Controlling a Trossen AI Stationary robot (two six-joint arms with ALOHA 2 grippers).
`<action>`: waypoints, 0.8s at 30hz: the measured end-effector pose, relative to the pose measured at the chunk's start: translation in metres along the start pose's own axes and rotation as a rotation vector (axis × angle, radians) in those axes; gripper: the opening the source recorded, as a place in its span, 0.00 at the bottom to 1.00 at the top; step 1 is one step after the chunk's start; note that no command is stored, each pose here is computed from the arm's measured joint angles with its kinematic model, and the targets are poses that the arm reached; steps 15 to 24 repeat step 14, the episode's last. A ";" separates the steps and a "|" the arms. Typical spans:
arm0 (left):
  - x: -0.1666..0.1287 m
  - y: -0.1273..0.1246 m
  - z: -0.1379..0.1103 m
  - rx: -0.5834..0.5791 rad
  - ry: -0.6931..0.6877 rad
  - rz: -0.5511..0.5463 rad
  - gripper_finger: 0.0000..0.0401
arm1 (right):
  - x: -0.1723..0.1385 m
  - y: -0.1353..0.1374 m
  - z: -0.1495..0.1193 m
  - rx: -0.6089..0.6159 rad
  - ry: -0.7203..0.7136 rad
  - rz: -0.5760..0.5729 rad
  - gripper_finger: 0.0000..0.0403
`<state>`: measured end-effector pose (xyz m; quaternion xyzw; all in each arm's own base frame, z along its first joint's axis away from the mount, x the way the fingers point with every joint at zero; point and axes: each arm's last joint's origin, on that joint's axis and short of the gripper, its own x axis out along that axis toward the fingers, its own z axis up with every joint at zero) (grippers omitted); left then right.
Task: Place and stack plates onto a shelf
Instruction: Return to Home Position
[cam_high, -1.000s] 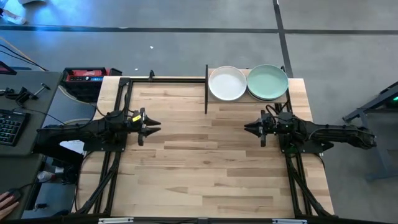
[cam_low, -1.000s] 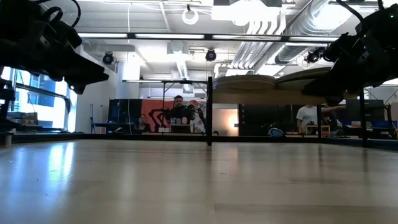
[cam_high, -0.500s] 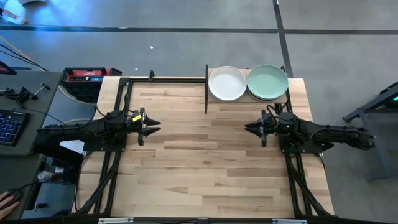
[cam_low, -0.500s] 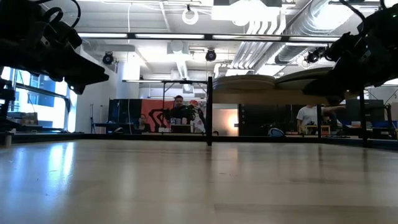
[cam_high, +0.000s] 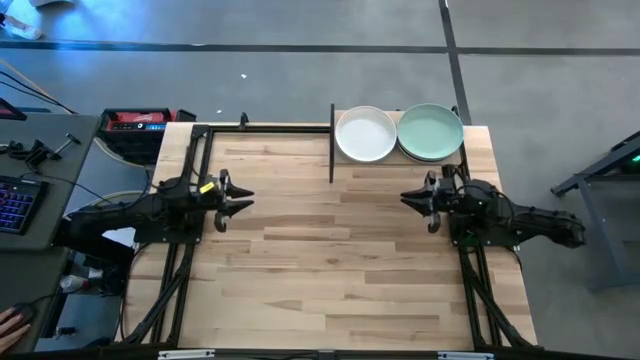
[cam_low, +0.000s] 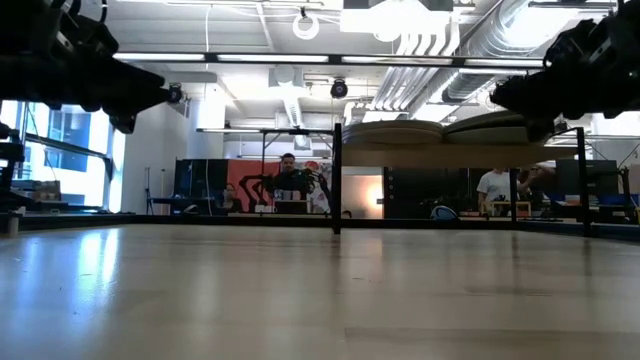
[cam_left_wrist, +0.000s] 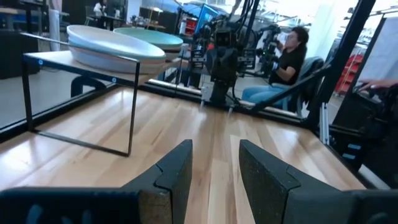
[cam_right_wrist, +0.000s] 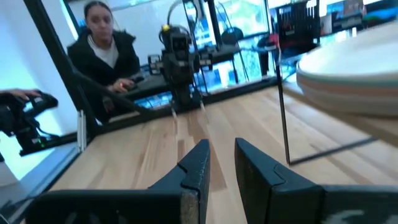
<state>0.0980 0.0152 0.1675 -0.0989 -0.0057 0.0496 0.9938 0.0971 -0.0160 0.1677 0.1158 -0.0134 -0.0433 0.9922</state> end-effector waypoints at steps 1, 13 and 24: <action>0.000 0.000 0.000 0.000 -0.004 -0.001 0.30 | -0.001 0.000 0.001 -0.002 -0.016 0.003 0.14; -0.002 -0.001 0.003 0.002 -0.032 -0.006 0.30 | -0.001 0.001 0.002 -0.002 -0.021 0.011 0.14; -0.002 -0.001 0.002 0.002 -0.032 -0.006 0.30 | -0.001 0.001 0.002 -0.002 -0.021 0.011 0.14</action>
